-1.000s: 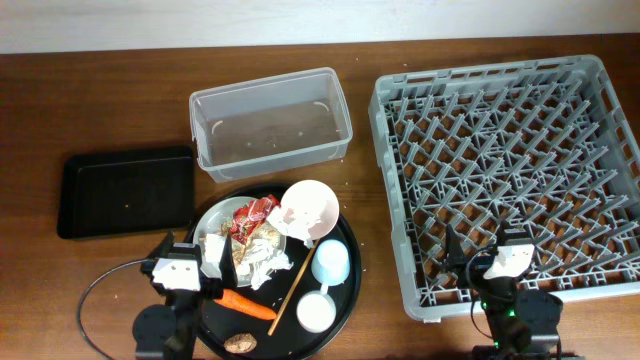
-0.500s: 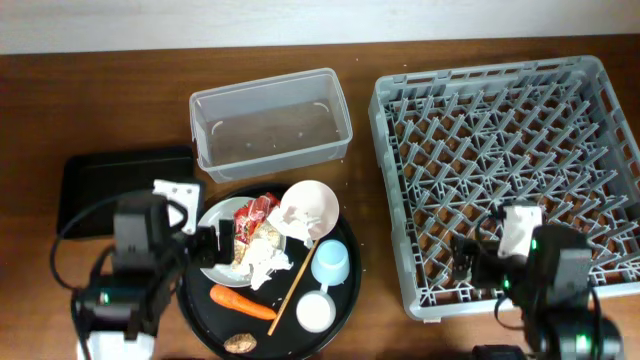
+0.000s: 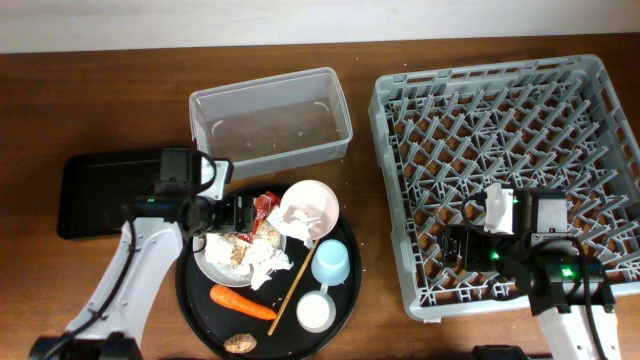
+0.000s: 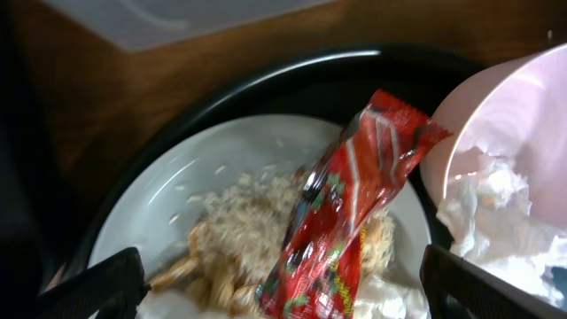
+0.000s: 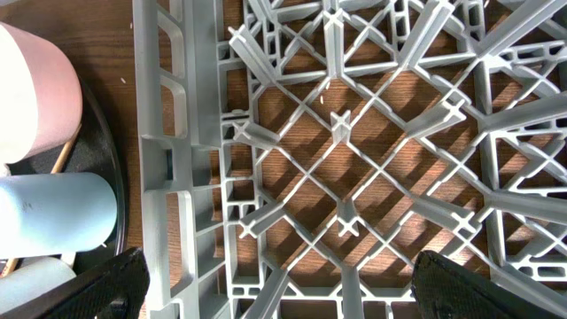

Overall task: Sort waste into correct bins and load items into the dishwasher rack
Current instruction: 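Grasp the red wrapper on the plate with the left gripper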

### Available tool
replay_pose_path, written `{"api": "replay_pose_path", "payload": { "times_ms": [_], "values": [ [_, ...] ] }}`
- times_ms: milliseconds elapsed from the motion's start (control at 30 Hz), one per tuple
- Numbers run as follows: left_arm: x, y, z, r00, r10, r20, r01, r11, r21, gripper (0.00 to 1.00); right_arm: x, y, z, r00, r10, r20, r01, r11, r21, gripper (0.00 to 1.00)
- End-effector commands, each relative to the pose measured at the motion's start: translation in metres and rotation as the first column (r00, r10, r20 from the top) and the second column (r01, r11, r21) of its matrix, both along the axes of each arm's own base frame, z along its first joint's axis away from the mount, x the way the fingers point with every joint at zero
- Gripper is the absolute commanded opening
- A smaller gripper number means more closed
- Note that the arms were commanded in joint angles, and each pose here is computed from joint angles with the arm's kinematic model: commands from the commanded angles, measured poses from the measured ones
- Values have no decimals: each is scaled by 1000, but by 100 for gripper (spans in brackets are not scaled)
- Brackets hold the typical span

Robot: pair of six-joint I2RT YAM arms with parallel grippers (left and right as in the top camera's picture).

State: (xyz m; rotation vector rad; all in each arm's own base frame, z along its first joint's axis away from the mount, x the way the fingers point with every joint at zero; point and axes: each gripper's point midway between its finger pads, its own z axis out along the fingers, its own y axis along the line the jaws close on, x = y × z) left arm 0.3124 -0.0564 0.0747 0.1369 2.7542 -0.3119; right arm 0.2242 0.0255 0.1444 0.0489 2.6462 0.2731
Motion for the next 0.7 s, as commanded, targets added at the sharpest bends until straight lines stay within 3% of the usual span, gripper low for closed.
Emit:
{"api": "replay_pose_path", "payload": {
  "times_ms": [0,100,133,233,267,300,400,600,667],
  "values": [
    [10,-23,-8,998,-58,3,58,998,-19,98,4,1,8,1000,4,22,-4,1000,9,98],
    [9,-30,-25,996,-81,-36,81,997,-5,89,4,1,8,1000,4,22,-4,1000,9,98],
    [8,-30,-29,995,-81,-51,81,997,-4,69,4,1,8,1000,4,22,-4,1000,8,98],
    [8,-30,-29,995,-82,-53,81,997,-5,31,4,1,8,1000,4,22,-4,1000,8,98],
    [8,-30,-29,995,-82,-53,81,997,-5,12,4,1,8,1000,3,22,-4,1000,9,98],
    [8,-30,-29,995,-81,-52,81,997,-4,1,4,1,8,1000,4,22,-4,1000,8,98],
    [12,-31,-9,996,-81,-26,81,997,-7,1,4,1,8,1000,3,22,-4,1000,8,98],
    [10,-53,114,970,-128,205,158,978,-135,1,4,0,8,1000,2,23,-2,1000,5,98],
    [23,-52,139,939,-116,324,163,979,-120,1,4,0,8,1000,2,23,-2,1000,5,98]
  ]
}}
